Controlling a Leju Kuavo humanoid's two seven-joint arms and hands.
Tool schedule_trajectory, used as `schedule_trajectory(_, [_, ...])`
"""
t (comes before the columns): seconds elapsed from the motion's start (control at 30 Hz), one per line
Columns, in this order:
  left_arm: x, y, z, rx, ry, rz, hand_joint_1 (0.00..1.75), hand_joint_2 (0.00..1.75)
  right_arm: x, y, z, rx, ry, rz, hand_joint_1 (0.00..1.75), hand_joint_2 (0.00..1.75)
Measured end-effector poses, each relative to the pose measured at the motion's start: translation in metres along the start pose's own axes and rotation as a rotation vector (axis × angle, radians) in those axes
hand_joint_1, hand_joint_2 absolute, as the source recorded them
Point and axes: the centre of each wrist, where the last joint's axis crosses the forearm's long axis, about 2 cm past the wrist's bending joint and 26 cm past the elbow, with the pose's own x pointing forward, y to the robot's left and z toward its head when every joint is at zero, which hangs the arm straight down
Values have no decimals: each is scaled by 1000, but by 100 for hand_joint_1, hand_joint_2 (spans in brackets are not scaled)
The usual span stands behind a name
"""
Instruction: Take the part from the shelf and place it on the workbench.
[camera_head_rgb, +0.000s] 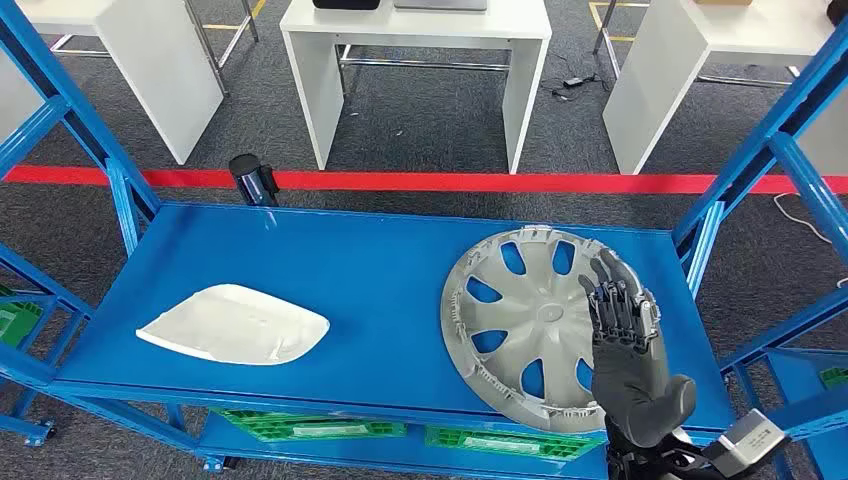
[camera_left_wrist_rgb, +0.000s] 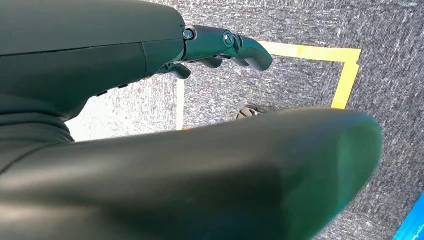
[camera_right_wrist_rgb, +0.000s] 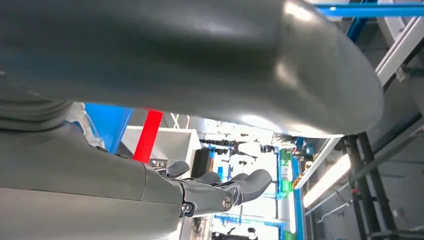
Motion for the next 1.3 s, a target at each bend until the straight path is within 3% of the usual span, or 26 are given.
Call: schedule_trajectory(1.3, [1,1,0,2,-1,0,0,0,1,1,0,-4,-2,-1,0,0])
